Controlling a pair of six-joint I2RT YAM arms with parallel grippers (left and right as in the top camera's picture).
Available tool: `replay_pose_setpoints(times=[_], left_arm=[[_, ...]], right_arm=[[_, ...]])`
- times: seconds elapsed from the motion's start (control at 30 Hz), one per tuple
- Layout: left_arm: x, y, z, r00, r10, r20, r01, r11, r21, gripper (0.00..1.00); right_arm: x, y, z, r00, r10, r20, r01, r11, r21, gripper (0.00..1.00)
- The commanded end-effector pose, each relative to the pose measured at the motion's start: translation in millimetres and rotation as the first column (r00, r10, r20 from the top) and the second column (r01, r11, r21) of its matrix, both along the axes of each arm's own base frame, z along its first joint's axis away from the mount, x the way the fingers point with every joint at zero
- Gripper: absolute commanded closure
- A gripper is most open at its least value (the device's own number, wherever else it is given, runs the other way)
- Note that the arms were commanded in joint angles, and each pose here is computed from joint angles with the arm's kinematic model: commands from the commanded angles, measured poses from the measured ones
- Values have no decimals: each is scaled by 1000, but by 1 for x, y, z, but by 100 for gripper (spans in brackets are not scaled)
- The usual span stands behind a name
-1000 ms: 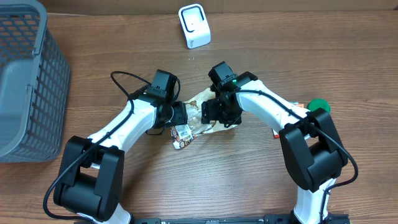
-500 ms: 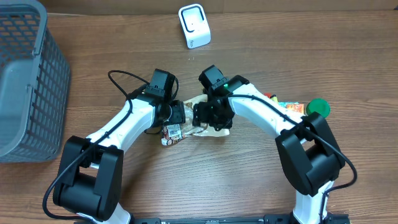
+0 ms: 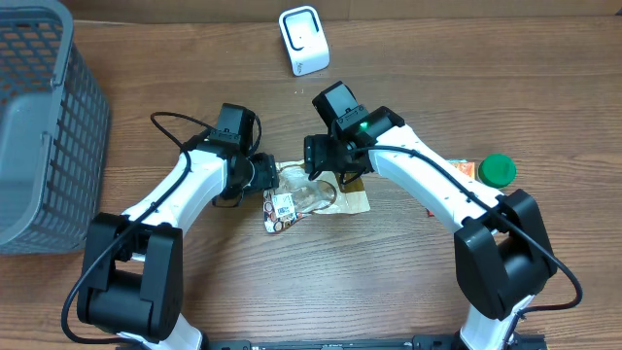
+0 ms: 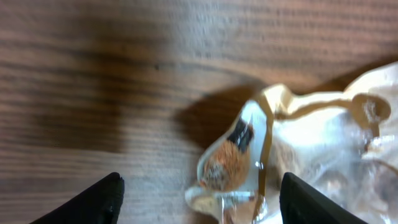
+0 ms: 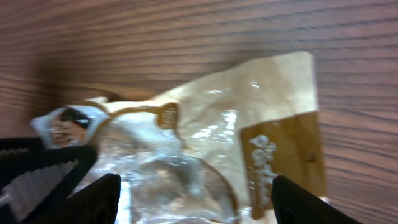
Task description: Scan the item barcode
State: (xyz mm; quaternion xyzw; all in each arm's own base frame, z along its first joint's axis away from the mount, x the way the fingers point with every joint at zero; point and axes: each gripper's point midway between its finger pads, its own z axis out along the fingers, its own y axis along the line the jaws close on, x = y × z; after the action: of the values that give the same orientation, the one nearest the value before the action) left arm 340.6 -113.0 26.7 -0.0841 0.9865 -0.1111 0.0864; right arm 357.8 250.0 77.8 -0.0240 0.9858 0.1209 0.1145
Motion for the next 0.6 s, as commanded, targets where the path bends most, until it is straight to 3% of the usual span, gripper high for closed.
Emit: replay_pose_setpoints(times=[0.0, 0.3, 0.57], left_arm=[[-2, -15, 6, 999, -51, -18, 49, 995, -90, 27], [-26, -14, 3, 991, -63, -116, 52, 994, -96, 26], [-22, -5, -2, 993, -48, -108, 43, 998, -41, 28]], right_arm=[[7, -12, -5, 1000, -19, 18, 20, 998, -67, 20], [-4, -20, -28, 998, -24, -60, 16, 993, -119, 18], [-20, -15, -46, 985, -64, -159, 47, 993, -110, 18]])
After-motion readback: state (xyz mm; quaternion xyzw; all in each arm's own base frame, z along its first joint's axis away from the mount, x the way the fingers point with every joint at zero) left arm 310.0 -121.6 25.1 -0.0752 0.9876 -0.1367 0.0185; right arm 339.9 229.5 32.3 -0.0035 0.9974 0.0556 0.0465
